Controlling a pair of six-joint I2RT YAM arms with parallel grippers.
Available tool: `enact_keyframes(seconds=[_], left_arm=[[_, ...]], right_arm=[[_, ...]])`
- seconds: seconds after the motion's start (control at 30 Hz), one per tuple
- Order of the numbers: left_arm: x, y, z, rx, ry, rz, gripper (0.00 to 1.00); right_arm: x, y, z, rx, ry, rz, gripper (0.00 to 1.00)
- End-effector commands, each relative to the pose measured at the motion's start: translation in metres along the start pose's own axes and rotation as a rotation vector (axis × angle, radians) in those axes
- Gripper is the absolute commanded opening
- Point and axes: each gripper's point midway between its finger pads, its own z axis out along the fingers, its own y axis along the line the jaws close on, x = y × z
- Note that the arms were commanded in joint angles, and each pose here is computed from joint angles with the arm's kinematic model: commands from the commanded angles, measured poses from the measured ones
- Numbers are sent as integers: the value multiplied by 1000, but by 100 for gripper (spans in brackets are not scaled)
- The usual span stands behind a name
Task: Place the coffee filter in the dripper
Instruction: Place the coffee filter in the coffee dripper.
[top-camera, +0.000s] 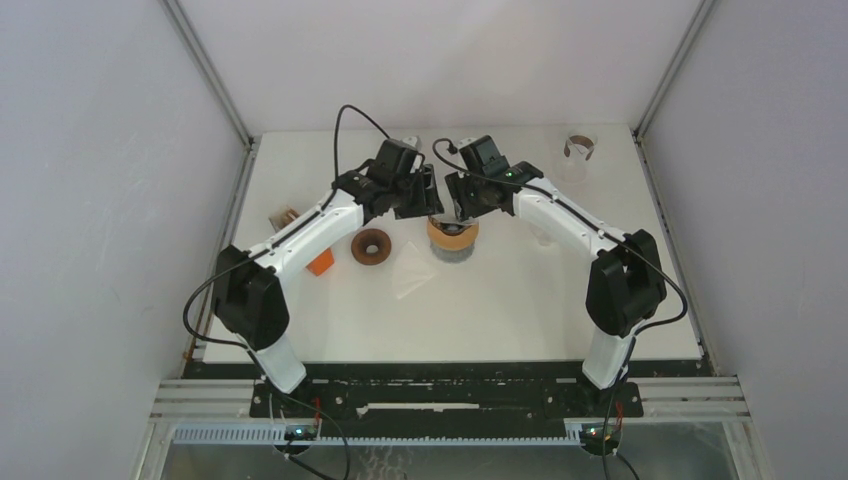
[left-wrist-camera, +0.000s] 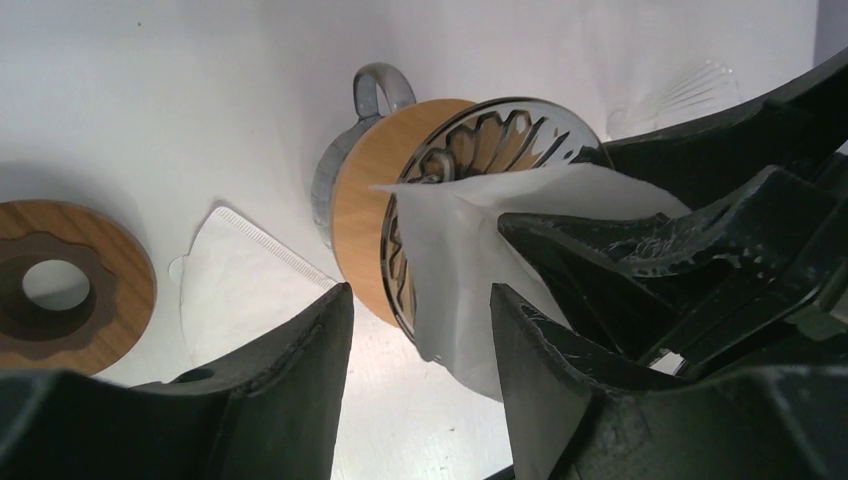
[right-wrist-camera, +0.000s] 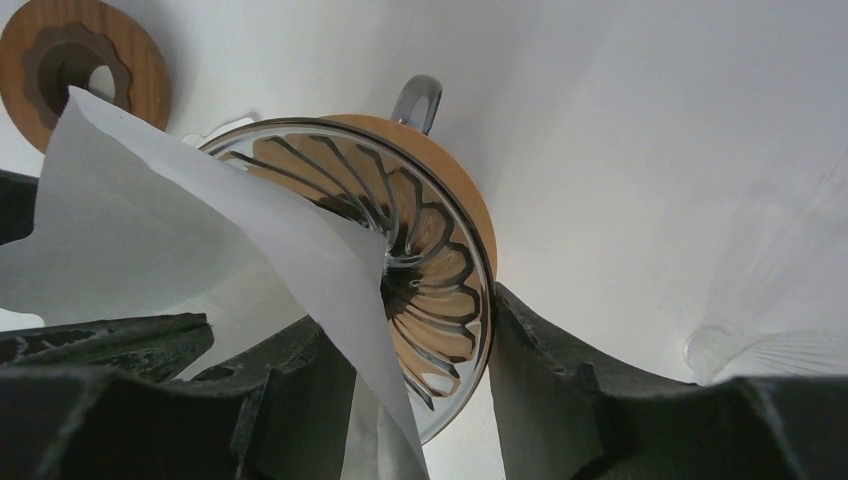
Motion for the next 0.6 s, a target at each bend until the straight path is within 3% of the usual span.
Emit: enact_keyframes(seconds=[0.0,0.57], left_arm=[[-22,-20,-8,77,-68,-45,58],[-2,-10,20,31,15,-47,61]], right_arm=[[-24,6,-22,-49,-106,46,56],[-25,1,-13,-16,-109,64,55]])
